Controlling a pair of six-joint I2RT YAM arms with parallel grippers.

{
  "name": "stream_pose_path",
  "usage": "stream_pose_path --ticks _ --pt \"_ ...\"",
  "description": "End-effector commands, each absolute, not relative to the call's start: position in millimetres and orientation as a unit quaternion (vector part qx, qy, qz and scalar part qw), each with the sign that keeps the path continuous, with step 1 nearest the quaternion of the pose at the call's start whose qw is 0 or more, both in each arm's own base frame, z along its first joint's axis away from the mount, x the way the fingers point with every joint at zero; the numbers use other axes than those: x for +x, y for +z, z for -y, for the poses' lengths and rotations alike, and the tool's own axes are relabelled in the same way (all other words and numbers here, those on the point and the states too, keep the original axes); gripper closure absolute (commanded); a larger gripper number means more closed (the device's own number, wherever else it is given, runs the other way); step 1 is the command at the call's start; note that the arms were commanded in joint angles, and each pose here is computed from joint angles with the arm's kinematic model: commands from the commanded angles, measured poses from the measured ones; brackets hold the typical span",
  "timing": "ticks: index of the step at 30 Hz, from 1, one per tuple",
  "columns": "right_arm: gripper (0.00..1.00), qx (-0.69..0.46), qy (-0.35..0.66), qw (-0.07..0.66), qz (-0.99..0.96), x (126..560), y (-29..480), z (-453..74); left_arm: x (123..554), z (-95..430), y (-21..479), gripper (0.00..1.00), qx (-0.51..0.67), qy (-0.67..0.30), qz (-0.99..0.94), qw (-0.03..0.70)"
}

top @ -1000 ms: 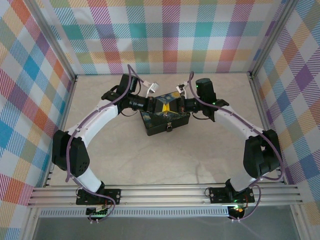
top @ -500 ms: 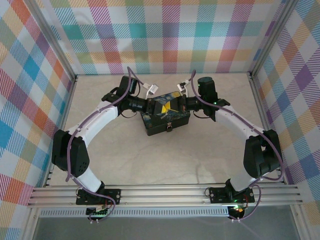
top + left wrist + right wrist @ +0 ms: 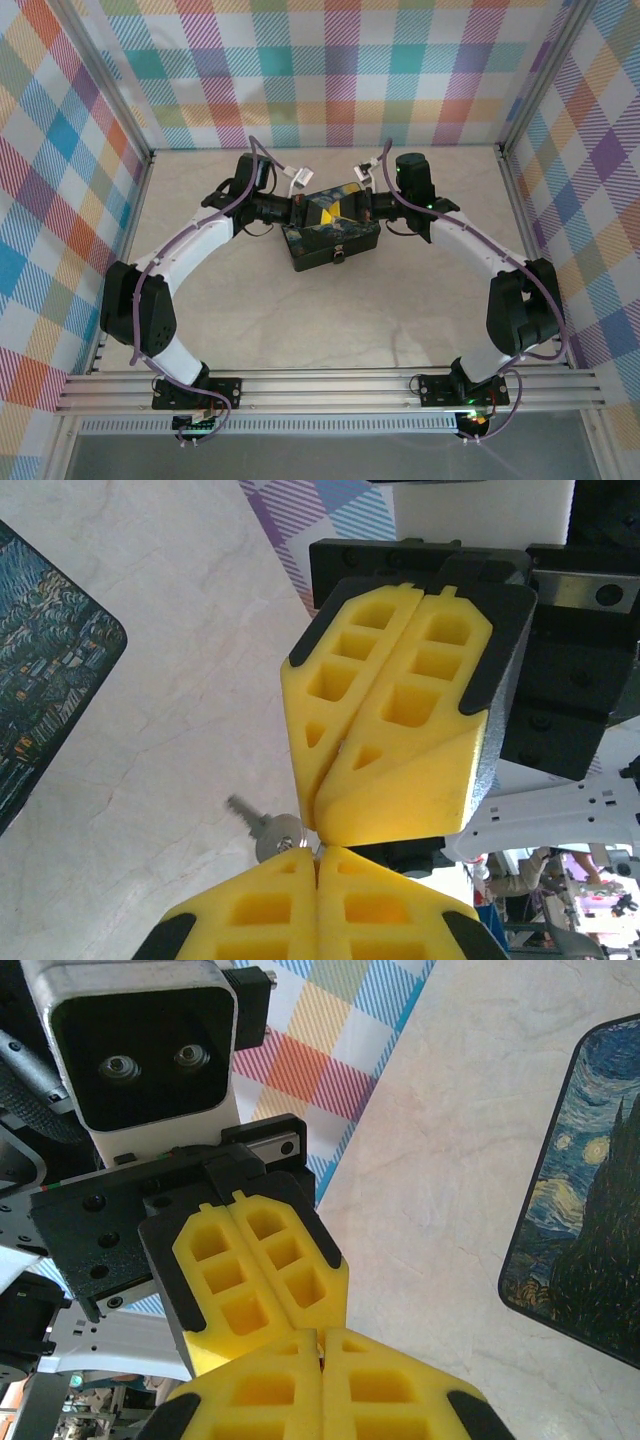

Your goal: Unlock the padlock with the key

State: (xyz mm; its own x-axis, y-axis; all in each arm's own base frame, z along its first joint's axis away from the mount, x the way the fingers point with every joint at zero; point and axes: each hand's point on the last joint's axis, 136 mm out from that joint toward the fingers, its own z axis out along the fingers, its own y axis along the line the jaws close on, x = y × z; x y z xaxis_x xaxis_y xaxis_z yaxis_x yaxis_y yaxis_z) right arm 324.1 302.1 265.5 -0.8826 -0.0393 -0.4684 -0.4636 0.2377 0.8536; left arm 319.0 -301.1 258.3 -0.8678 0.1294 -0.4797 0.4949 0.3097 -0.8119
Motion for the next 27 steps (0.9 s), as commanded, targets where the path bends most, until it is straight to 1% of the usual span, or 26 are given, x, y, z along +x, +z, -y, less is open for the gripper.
stream_pose_path --ticks 1,2,4,5,8,15,20,24,27 --pt "0.91 -0.183 0.608 0.192 -0.748 325.0 277.3 -309.3 328.0 299.8 263.2 1.00 0.176 -0.555 -0.790 0.190" --pt "0.86 -0.178 0.607 0.193 -0.751 326.9 276.6 -308.5 330.4 299.1 261.0 1.00 0.168 -0.553 -0.793 0.192" --pt "0.71 -0.167 0.604 0.198 -0.754 330.4 276.8 -305.7 336.9 296.4 256.1 1.00 0.151 -0.543 -0.801 0.200" --pt "0.66 -0.157 0.602 0.203 -0.756 333.4 277.0 -301.7 339.9 294.7 254.9 1.00 0.144 -0.541 -0.803 0.204" --pt "0.62 -0.129 0.599 0.218 -0.759 340.7 276.9 -288.6 347.9 288.9 252.6 1.00 0.123 -0.540 -0.804 0.214" --pt "0.62 -0.057 0.621 0.247 -0.742 344.2 277.8 -275.3 362.0 282.6 262.8 1.00 0.102 -0.549 -0.793 0.243" --pt "0.65 -0.014 0.636 0.269 -0.724 347.2 274.7 -283.5 365.3 284.9 267.5 1.00 0.097 -0.563 -0.783 0.248" --pt "0.67 -0.002 0.646 0.303 -0.700 351.7 283.8 -290.7 365.1 285.5 268.5 1.00 0.094 -0.569 -0.779 0.248" --pt "0.69 -0.001 0.650 0.301 -0.697 354.5 284.3 -296.1 363.8 284.6 270.1 1.00 0.093 -0.569 -0.778 0.249"
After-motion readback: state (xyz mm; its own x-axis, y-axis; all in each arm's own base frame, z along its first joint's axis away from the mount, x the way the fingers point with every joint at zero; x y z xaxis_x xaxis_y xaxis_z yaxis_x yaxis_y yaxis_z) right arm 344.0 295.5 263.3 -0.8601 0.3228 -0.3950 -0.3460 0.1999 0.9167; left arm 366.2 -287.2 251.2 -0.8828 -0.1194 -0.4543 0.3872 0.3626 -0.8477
